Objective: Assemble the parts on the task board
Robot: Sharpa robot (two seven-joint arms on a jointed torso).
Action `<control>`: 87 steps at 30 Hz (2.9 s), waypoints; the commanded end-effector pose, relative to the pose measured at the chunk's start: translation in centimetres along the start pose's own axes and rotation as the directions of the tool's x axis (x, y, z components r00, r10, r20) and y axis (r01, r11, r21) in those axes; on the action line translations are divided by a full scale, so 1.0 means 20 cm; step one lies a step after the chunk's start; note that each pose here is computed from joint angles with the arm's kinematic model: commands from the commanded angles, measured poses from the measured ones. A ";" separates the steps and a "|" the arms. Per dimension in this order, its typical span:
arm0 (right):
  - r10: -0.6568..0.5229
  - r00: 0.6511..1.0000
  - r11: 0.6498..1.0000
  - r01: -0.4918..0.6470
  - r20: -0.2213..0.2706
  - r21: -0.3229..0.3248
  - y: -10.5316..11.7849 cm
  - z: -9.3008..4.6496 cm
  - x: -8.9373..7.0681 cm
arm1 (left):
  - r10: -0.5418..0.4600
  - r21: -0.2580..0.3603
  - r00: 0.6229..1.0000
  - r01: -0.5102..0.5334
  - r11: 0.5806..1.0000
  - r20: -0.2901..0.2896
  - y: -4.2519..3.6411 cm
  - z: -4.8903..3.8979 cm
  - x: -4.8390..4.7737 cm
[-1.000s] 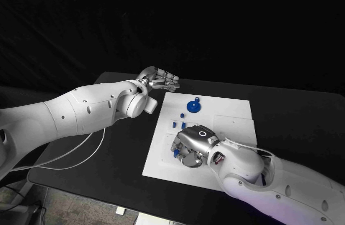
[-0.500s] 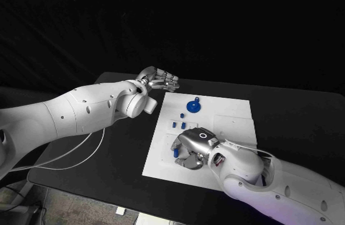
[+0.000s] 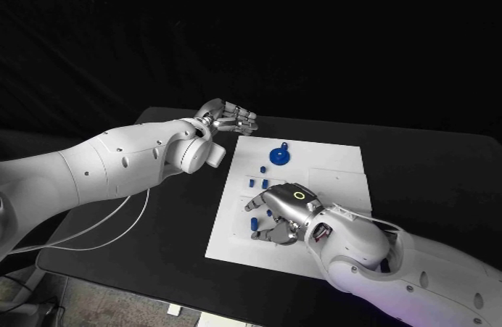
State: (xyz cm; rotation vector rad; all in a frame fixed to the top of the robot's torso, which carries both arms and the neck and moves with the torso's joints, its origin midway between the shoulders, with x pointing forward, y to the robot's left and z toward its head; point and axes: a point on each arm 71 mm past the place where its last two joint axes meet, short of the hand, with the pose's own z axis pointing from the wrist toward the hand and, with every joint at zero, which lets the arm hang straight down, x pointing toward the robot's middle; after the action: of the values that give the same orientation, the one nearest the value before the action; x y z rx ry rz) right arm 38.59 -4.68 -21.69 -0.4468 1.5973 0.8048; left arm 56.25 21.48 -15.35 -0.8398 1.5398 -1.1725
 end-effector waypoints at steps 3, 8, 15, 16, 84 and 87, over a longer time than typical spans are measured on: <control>0.072 0.994 0.997 -0.073 0.083 0.000 -0.02 -0.03 -0.08 | -0.007 0.003 1.000 0.007 1.000 -0.011 -0.003 0.002 0.002; 0.150 0.982 0.986 -0.157 0.115 0.052 -0.12 -0.07 -0.19 | -0.006 0.002 1.000 0.006 1.000 -0.008 0.002 0.000 -0.006; 0.247 0.963 0.946 -0.264 0.109 0.187 -0.38 -0.19 -0.35 | -0.013 0.016 1.000 0.013 1.000 0.001 0.016 -0.012 -0.039; 0.266 0.959 0.934 -0.282 0.100 0.219 -0.43 -0.22 -0.36 | -0.015 0.019 1.000 0.015 1.000 0.002 0.018 -0.014 -0.044; 0.571 0.794 0.626 -0.256 -0.209 0.736 -0.64 -0.42 -0.01 | -0.136 0.016 0.989 0.136 0.991 -0.053 0.096 -0.145 -0.042; 0.565 0.803 0.621 -0.261 -0.191 0.739 -0.64 -0.42 -0.01 | -0.135 0.013 0.989 0.136 0.991 -0.053 0.097 -0.146 -0.043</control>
State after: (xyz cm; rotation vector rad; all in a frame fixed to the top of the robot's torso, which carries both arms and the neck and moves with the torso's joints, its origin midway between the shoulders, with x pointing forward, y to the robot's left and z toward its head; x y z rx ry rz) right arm 41.74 -18.68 -23.18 0.3466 2.2999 0.4997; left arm 53.81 23.82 -16.84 -0.9182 1.5233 -1.2955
